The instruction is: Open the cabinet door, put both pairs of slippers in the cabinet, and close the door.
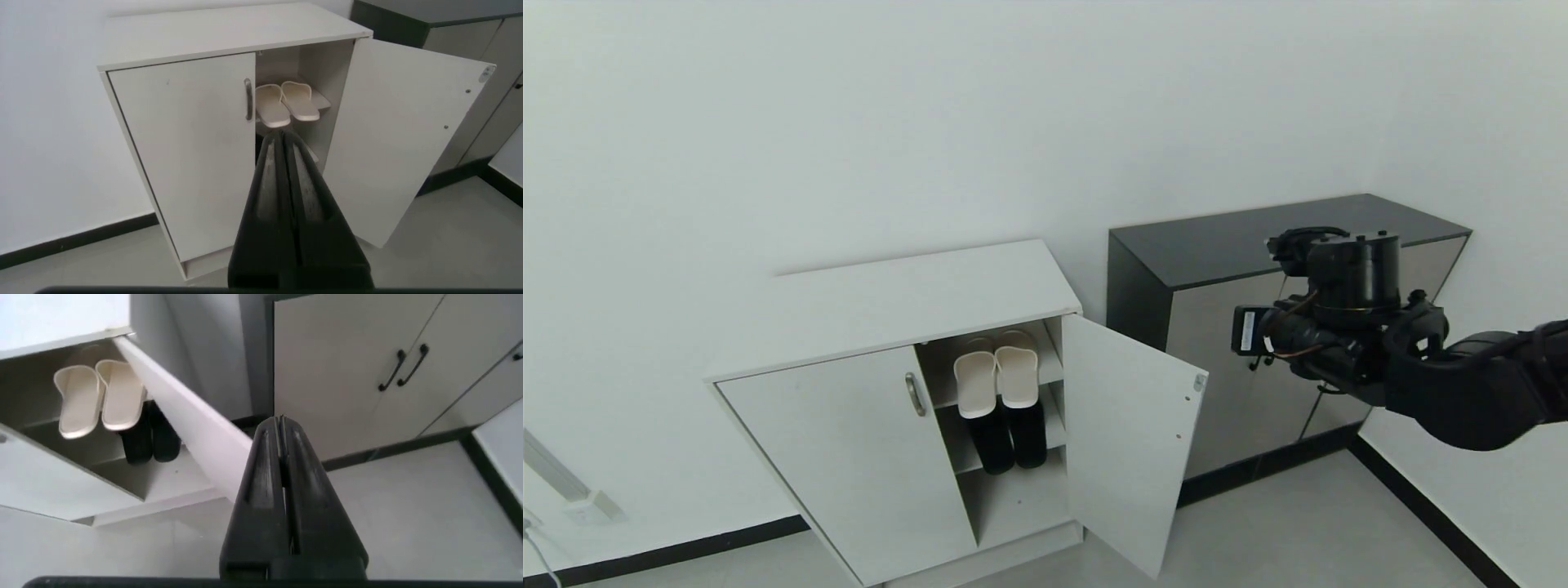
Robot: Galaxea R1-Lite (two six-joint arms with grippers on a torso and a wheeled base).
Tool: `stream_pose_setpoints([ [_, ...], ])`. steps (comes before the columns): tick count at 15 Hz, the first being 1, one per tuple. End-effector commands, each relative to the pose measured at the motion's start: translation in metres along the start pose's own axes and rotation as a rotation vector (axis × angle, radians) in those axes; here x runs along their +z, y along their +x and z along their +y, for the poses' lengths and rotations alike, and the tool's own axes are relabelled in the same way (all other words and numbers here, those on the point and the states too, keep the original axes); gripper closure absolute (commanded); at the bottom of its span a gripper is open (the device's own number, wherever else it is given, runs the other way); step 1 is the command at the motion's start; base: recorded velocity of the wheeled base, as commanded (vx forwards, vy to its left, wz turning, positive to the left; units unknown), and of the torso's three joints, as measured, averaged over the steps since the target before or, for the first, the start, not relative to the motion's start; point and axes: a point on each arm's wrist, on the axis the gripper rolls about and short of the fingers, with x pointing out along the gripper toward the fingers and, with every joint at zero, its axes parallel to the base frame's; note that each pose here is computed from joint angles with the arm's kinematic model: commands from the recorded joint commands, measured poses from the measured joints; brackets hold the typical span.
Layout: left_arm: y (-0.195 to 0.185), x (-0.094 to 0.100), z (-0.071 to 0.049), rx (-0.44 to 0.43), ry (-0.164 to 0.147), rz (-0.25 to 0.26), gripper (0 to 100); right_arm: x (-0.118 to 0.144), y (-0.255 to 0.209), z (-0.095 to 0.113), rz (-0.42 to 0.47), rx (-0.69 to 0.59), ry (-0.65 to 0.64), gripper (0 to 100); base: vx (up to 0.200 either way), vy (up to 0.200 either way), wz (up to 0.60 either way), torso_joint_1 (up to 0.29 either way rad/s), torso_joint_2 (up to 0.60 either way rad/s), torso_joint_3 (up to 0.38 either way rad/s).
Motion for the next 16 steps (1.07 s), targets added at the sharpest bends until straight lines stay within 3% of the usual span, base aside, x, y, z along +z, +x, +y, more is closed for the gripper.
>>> stream_pose_setpoints([
  [1,0.0,0.0,0.0,0.0,0.0,0.0,100,-0.023,0.049,-0.012,0.075,-0.008,0.025,100,0.0,0.0,0.0,0.0,0.0,0.0],
  [8,0.0,0.0,0.0,0.0,0.0,0.0,100,-0.045,0.102,-0.013,0.113,-0.002,0.043,100,0.0,0.0,0.0,0.0,0.0,0.0],
  [16,0.0,0.0,0.0,0.0,0.0,0.0,100,-0.058,0.117,-0.011,0.135,-0.005,0.038,100,0.0,0.0,0.0,0.0,0.0,0.0],
])
